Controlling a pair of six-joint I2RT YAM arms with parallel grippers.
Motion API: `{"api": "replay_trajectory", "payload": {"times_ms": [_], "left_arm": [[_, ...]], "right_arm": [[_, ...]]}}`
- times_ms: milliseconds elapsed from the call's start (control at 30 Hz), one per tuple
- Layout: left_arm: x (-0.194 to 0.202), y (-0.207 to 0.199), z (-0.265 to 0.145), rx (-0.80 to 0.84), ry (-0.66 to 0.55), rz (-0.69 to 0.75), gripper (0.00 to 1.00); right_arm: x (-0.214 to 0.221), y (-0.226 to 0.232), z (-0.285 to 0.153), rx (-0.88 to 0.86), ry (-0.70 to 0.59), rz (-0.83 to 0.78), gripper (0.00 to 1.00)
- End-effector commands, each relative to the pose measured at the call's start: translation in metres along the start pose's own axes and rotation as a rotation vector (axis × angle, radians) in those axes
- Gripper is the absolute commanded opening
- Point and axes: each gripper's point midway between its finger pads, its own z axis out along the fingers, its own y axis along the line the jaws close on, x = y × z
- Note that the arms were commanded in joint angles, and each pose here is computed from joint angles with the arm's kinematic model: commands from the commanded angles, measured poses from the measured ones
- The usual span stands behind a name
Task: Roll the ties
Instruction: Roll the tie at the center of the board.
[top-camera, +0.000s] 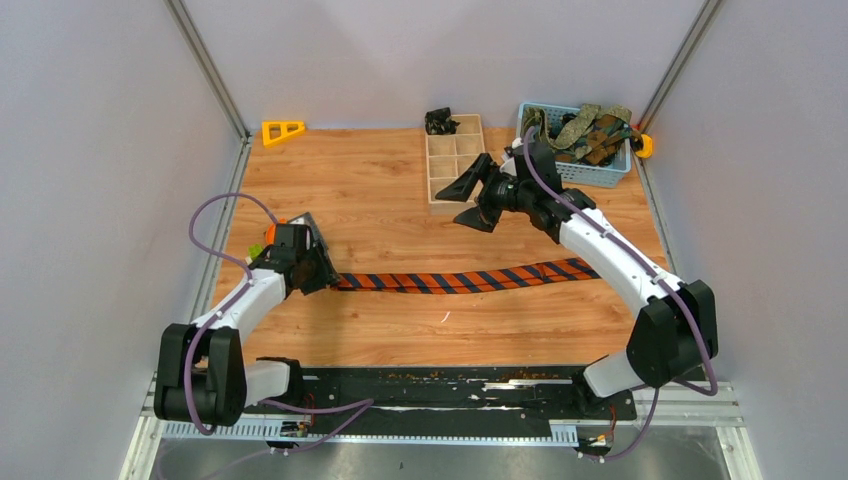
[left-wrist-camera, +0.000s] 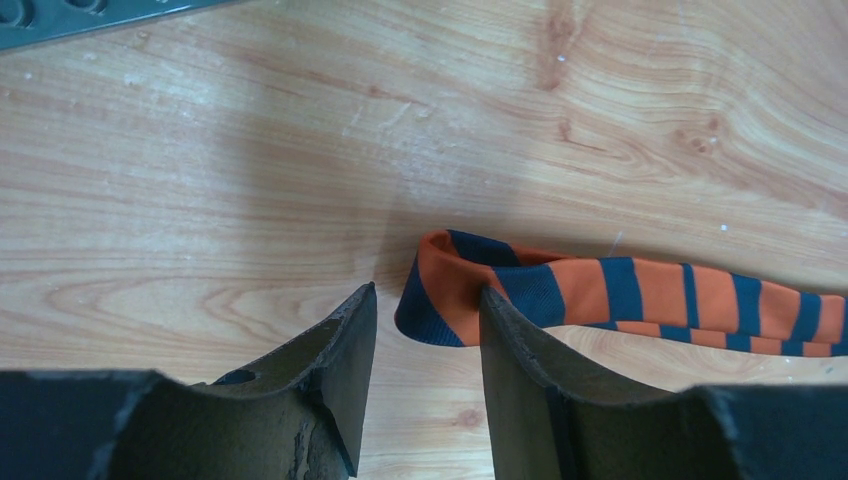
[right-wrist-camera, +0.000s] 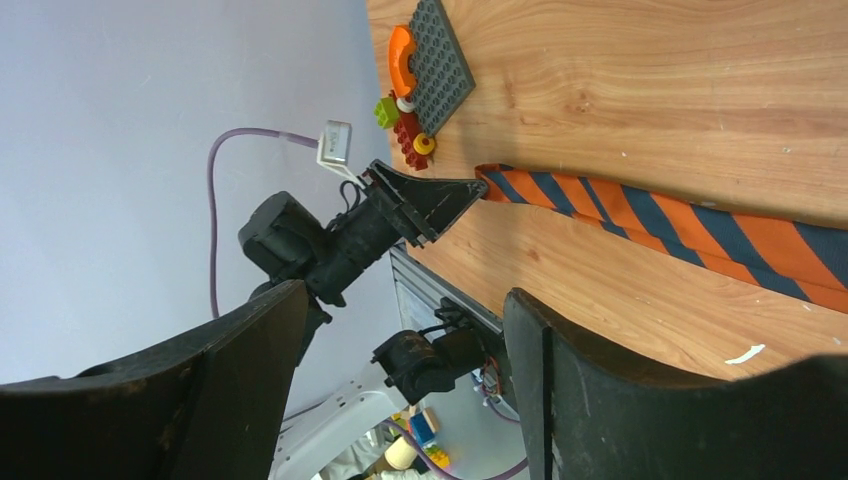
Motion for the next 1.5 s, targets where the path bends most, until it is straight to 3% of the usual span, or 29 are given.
{"api": "replay_trajectory", "payload": {"times_ms": [0, 367, 600, 967, 1300, 1467], "left_arm": [[-0.017, -0.013, -0.008, 0.073, -0.071, 0.008, 0.50], [-0.020, 0.001, -0.015, 0.022, -0.079, 0.016, 0.49], [-0.013, -0.006, -0.003, 0.076, -0.046, 0.027, 0.46], [0.003, 0.002, 0.017, 0.059, 0.024, 0.011, 0.37], [-0.001, 0.001, 0.021, 0.066, 0.003, 0.017, 0.12], [-0.009, -0.001, 0.016, 0.064, -0.010, 0.043, 0.02]], "right_arm": [[-0.002, -0.007, 0.008, 0.008, 0.011, -0.034, 0.71], [-0.002, -0.022, 0.023, 0.047, 0.059, -0.050, 0.69], [-0.002, -0.030, 0.029, 0.065, 0.071, -0.049, 0.68], [0.000, -0.036, 0.034, 0.073, 0.086, -0.065, 0.67], [0.001, -0.060, 0.059, 0.080, 0.118, -0.144, 0.65], [0.028, -0.051, 0.093, -0.025, 0.191, -0.341, 0.53]]}}
